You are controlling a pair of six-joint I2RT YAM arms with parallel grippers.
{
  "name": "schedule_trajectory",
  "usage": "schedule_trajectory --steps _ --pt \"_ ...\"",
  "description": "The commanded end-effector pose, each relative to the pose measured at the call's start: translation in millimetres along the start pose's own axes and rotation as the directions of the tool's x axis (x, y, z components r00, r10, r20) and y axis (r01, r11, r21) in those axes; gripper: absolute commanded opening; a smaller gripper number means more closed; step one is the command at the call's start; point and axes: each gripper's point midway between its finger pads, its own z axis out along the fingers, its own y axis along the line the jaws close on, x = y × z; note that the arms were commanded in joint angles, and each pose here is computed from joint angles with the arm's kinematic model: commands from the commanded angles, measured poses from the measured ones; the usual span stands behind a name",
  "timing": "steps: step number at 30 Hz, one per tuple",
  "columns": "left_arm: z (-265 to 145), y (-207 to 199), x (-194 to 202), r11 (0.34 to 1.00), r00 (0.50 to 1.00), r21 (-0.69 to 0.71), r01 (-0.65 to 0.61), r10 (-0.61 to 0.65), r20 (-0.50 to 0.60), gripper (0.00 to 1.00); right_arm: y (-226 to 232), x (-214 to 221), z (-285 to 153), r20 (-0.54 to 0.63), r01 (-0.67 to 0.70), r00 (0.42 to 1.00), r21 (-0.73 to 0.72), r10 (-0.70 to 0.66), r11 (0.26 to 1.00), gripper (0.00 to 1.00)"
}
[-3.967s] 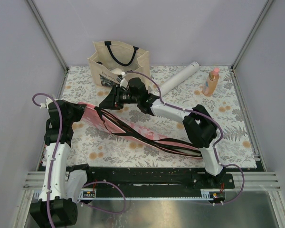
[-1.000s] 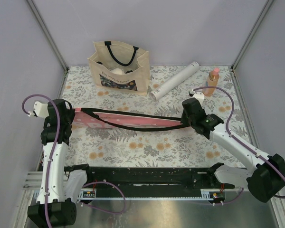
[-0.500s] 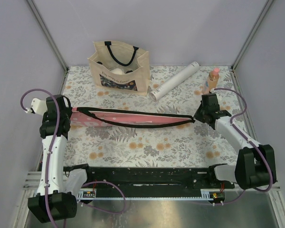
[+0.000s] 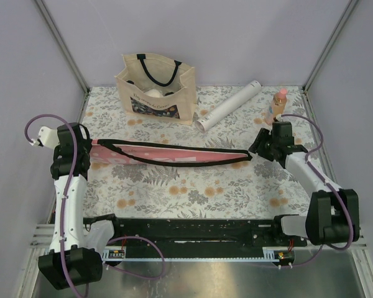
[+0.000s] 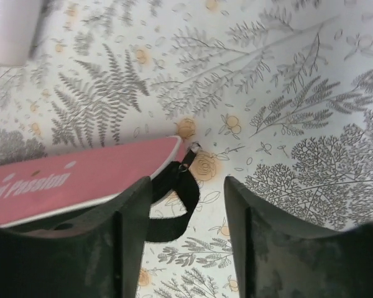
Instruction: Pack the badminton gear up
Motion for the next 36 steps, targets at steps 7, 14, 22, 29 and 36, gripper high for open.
schedule_trajectory --steps 7,14,22,29,36 --pt "-6 3 -1 0.999 0.999 0.016 -0.041 0.041 -0.005 0.0 164 -5 -90 0.44 0.671 0.739 -0.416 -0.51 0.614 0.79" --pt "-10 3 -5 0.999 0.999 0.012 -0.04 0.04 0.005 0.0 228 53 -72 0.489 0.854 0.486 -0.441 -0.724 0.276 0.83" --pt "-11 -1 -9 0.999 1.0 0.018 -0.03 0.03 0.009 0.0 254 91 -33 0.44 0.908 0.307 -0.402 -0.844 0.121 0.82" --pt "-21 -17 -25 0.998 0.999 0.061 -0.01 0.007 0.038 0.0 277 107 -32 0.444 0.885 0.332 -0.452 -0.832 0.112 0.42" --pt "-31 -38 -27 0.988 1.0 0.156 -0.009 0.007 0.013 0.17 291 110 -51 0.36 0.804 0.489 -0.539 -0.794 0.251 0.0"
